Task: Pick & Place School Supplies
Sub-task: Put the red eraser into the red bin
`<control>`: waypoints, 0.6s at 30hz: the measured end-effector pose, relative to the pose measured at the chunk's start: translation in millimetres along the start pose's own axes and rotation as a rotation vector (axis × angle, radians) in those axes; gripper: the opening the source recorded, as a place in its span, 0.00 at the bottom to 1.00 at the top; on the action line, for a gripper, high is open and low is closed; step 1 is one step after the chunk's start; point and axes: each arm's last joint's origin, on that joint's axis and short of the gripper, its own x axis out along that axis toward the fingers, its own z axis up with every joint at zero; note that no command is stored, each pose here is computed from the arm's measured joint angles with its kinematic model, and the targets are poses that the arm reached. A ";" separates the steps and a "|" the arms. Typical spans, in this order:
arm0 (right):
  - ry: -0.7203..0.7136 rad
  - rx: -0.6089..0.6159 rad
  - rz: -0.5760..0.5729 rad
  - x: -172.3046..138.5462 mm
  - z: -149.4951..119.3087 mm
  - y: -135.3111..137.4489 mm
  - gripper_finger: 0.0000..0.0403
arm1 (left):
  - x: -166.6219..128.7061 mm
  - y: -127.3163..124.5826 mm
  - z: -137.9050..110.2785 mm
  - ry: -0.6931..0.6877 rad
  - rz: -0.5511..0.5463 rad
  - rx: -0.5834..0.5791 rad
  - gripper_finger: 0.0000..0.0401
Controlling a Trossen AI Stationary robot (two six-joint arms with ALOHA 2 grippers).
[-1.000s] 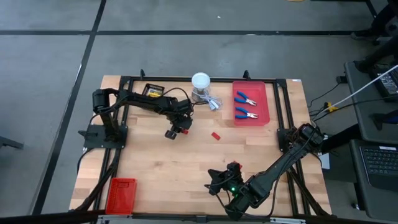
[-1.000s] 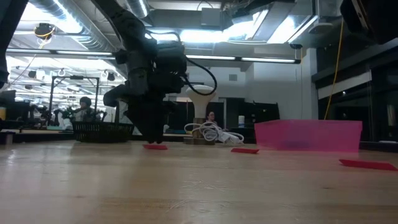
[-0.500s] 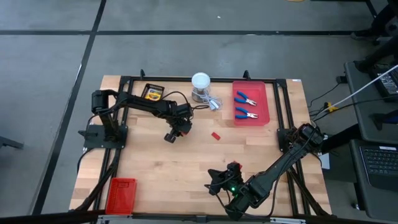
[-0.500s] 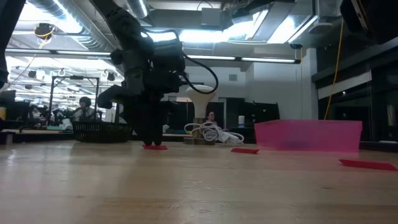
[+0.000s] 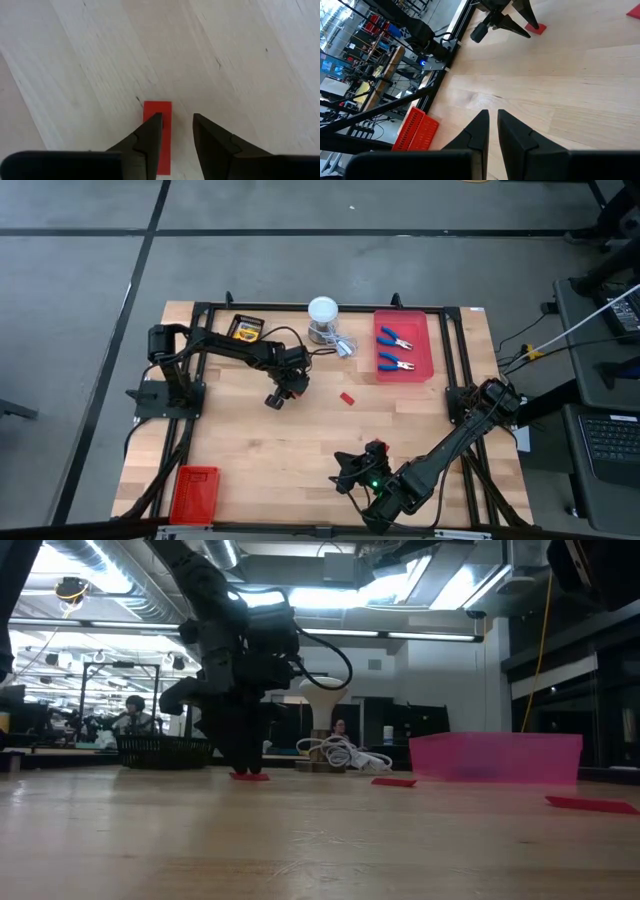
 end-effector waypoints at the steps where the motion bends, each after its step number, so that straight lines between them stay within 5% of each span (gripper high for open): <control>1: 0.000 0.000 0.000 -0.1 0.0 0.0 0.11 | -0.1 -0.1 -0.1 0.002 -0.001 0.000 0.27; 18: 0.000 0.003 0.000 -0.1 0.1 0.1 0.11 | -16.9 -1.5 0.9 -0.033 0.013 -0.020 0.28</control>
